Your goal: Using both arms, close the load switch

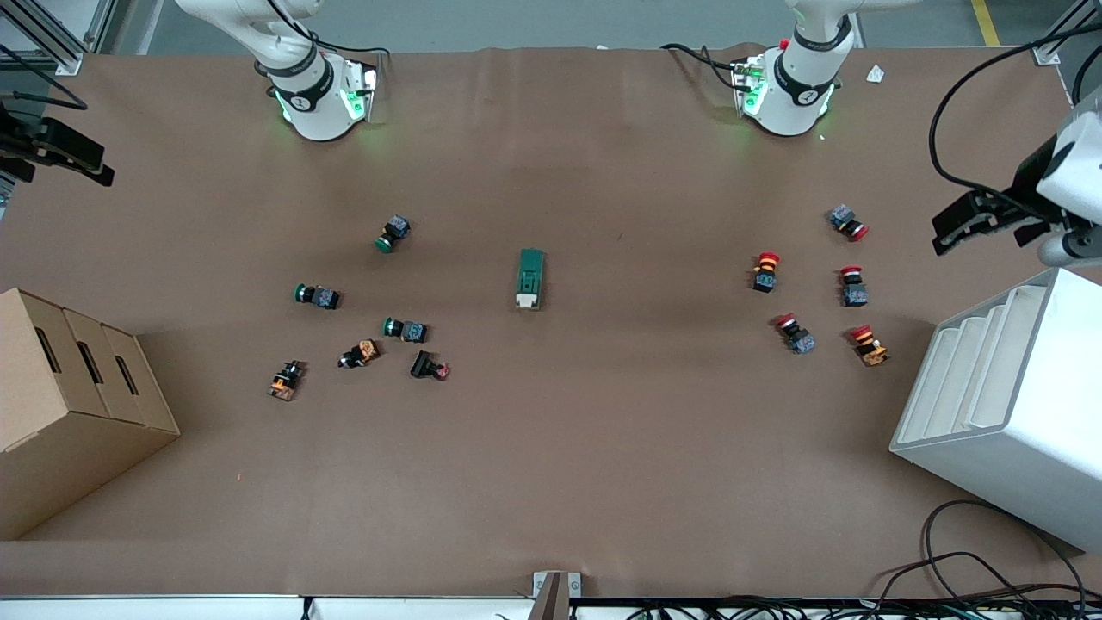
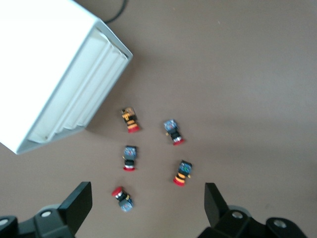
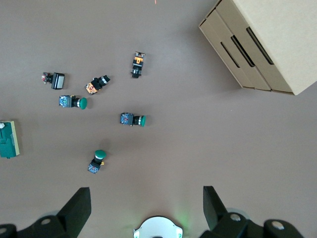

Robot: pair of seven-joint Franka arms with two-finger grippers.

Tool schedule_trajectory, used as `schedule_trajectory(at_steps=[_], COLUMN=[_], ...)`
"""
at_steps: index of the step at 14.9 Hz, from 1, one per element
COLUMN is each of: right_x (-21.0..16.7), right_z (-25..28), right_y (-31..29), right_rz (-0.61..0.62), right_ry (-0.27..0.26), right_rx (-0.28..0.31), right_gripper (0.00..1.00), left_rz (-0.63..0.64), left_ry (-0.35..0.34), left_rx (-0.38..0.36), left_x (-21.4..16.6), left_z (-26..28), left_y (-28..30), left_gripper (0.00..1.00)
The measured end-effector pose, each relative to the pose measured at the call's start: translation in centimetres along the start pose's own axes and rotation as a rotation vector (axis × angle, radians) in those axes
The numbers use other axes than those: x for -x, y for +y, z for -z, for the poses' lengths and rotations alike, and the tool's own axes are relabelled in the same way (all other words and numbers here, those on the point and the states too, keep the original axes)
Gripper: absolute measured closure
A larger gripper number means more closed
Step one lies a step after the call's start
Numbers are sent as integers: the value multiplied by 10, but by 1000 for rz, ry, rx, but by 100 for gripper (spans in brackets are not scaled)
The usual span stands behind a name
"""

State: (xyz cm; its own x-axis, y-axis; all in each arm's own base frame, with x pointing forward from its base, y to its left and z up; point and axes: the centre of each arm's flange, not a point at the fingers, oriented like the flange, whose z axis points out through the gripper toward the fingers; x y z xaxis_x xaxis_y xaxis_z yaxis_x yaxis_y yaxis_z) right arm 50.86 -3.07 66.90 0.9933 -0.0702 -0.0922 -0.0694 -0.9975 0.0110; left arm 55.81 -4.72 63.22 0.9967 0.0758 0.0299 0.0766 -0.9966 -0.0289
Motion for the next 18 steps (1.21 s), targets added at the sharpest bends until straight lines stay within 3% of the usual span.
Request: schedule_trajectory(at_steps=[4, 9, 18], right_x=[0, 1, -1], right_z=[0, 0, 1], right_y=[1, -7, -9], right_rz=[-1, 15, 18], right_ry=[3, 3, 13], right_rx=[-3, -4, -4], right_gripper=[0, 0, 0], left_rz=[15, -26, -97], left_ry=[-21, -49, -66], left_rx=[47, 42, 40], left_x=[25, 51, 54], left_z=[2, 10, 8], left_y=[-8, 12, 12], left_gripper=[0, 0, 0])
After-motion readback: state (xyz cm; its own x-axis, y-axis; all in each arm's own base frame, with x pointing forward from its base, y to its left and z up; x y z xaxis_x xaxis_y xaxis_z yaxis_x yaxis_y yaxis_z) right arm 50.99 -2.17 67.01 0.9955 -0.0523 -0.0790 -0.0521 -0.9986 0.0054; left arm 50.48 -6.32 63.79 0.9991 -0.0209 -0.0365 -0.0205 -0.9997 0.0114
